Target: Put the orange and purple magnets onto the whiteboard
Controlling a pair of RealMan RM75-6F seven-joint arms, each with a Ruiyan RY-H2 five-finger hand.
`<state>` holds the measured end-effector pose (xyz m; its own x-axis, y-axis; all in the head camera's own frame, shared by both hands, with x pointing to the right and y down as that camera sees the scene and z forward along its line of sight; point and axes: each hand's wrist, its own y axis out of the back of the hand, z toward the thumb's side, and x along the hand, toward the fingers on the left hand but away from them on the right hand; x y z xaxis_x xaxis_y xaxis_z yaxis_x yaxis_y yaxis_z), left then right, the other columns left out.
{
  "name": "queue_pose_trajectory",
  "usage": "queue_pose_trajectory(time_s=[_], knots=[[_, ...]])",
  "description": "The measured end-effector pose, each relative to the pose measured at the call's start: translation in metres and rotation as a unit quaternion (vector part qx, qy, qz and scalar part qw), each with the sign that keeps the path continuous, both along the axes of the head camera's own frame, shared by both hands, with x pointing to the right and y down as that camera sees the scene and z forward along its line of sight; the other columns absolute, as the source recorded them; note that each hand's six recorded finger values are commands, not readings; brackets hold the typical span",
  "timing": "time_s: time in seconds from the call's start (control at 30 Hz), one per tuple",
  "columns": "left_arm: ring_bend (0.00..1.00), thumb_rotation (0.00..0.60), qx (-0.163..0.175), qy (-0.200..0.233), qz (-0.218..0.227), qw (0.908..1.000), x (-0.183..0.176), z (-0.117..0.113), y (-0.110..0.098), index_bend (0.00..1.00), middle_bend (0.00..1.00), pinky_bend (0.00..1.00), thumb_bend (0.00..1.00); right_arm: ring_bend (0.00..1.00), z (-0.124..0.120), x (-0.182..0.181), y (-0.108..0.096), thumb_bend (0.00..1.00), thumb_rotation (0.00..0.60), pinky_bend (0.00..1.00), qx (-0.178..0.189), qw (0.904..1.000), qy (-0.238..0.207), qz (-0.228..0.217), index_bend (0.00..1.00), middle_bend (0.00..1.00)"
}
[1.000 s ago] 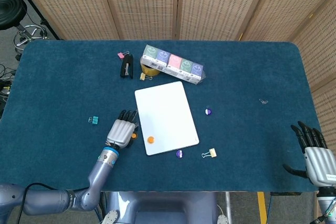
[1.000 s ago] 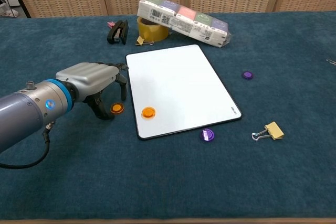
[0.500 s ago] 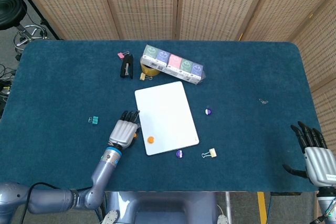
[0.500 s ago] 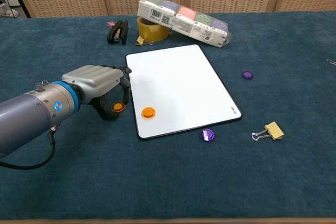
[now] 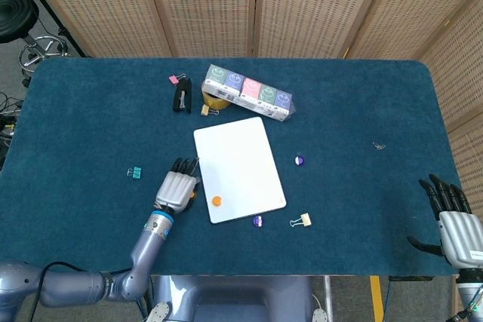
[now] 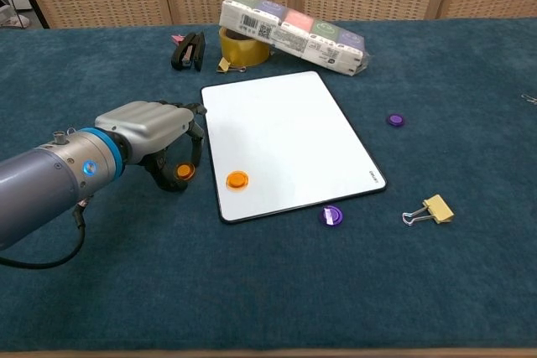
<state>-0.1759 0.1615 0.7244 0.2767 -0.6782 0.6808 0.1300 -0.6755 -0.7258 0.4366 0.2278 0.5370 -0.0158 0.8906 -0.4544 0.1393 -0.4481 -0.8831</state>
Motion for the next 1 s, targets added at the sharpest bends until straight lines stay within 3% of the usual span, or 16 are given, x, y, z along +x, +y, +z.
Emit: queue_pose_trajectory(time_s=[0.67, 1.0], knots=[[0.0, 0.6, 0.009, 0.009, -0.001, 0.9999, 0.005, -0.012, -0.008, 0.53, 0.0, 0.0, 0.32, 0.0, 0.0, 0.0, 0.0, 0.0, 0.6, 0.0, -0.002, 1.0, 0.0, 0.002, 0.0, 0.0], [0.0, 0.6, 0.016, 0.038, -0.005, 0.9991, 0.026, -0.015, -0.02, 0.52, 0.0, 0.0, 0.32, 0.0, 0.001, 0.002, 0.0, 0.0, 0.6, 0.0, -0.004, 1.0, 0.0, 0.004, 0.0, 0.0]])
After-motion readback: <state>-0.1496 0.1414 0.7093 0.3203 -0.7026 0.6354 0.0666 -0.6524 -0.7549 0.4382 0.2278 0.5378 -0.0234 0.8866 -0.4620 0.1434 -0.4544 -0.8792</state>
